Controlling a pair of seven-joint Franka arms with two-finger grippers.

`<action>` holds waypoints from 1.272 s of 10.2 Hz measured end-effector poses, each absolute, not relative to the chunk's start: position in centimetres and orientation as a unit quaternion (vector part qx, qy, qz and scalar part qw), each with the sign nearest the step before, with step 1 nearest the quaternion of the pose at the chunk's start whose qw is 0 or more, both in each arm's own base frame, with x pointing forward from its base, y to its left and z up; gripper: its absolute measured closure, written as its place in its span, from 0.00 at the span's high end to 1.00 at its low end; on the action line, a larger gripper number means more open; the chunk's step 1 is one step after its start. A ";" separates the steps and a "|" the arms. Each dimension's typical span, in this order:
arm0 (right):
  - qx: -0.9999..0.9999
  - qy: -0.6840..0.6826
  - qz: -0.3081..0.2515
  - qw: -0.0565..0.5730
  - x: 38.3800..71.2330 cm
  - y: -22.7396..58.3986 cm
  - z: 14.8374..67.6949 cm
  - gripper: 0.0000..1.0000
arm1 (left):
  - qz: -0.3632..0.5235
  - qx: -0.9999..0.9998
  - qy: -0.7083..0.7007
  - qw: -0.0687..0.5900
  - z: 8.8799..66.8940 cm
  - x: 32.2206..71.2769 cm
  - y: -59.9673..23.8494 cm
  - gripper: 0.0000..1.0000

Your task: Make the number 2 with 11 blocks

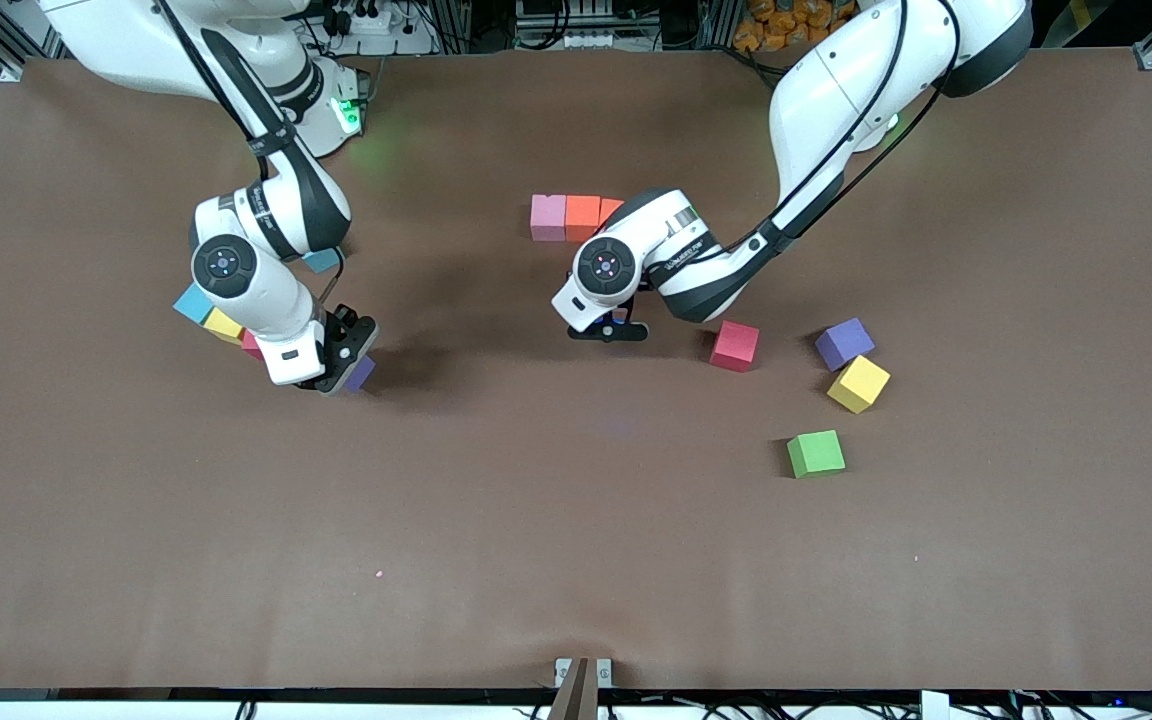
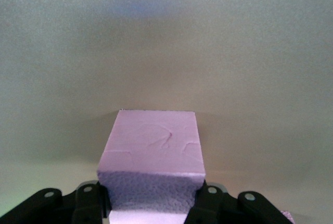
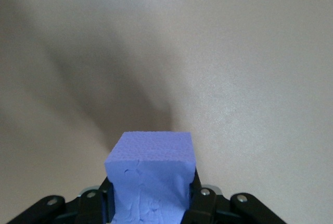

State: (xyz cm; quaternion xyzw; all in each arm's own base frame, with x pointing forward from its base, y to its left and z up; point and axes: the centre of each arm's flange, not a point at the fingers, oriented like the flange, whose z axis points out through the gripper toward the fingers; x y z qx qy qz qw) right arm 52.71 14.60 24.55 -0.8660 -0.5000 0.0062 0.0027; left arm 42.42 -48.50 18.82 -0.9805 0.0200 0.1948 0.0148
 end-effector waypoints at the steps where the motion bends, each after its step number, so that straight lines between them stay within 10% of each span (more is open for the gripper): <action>1: -0.866 -0.500 0.006 0.003 52.7 14.6 24.5 0.53 | 0.195 -0.980 0.021 0.016 18.8 42.3 -48.5 0.56; 7: -0.865 -0.502 0.004 0.003 52.8 14.9 24.7 0.53 | 0.196 -0.980 0.023 0.017 18.8 42.1 -48.6 0.57; 11: -0.860 -0.511 -0.002 0.003 52.9 15.8 25.2 0.53 | 0.209 -0.977 0.022 0.035 16.6 41.1 -47.7 1.00; 13: -0.848 -0.530 -0.005 0.003 53.1 16.2 25.5 0.53 | 0.205 -0.978 0.010 0.035 17.0 41.4 -47.9 1.00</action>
